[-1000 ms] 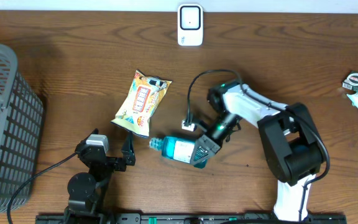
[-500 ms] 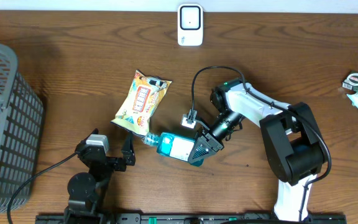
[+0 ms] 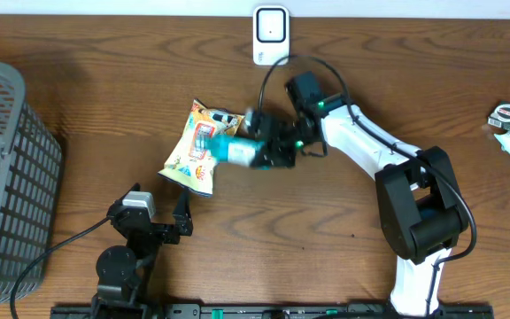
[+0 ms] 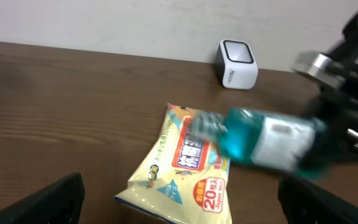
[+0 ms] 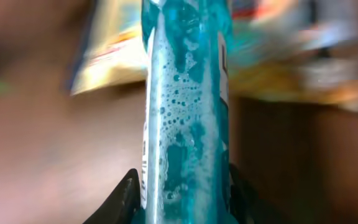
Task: Scan the item barcode
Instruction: 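Carry the Listerine bottle up to the white scanner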
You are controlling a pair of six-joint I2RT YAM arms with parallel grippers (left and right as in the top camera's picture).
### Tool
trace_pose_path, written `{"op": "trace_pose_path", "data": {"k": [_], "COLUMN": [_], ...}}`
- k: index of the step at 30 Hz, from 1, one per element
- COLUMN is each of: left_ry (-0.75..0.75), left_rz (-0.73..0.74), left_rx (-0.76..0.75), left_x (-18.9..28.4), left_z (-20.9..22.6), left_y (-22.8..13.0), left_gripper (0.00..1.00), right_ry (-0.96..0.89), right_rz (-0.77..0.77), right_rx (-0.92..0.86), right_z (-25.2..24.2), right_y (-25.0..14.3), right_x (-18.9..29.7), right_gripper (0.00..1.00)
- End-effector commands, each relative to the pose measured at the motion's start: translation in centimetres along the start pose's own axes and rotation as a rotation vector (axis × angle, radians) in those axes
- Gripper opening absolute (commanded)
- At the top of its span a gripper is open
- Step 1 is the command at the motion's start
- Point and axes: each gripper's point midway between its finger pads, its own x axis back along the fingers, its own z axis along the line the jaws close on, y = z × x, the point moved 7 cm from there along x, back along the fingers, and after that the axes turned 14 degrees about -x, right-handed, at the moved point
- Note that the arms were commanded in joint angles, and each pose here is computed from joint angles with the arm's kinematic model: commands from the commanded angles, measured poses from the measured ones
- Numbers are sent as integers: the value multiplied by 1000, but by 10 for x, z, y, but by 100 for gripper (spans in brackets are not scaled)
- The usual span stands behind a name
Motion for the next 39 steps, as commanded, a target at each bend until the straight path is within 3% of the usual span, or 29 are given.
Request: {"op": "trace_pose_path", "data": {"k": [1, 4, 10, 21, 28, 39], "left_ry": [-5, -5, -5, -5, -5, -5], "left_rz": [37, 37, 37, 37, 37, 37], "left_rx": [-7, -7, -7, -7, -7, -7], "left_x": [-2, -2, -2, -2, -2, -2], "left_z": [-1, -1, -1, -1, -1, -1], "left_y": [-10, -10, -10, -10, -10, -10], "left_gripper": [98, 98, 98, 98, 98, 98], "right_ry": [-279, -514, -804, -1327, -1431, -1449], "right_rz": [-55, -117, -289, -369, -367, -412], "right_rx": [19, 80, 182, 506, 496, 511], "right_z": [-25, -49, -72, -120, -148, -144], "right_y": [27, 46, 85, 113, 121, 147], "right_x": [19, 32, 60, 80, 83, 102], "right_gripper": [1, 1, 1, 1, 1, 1]}}
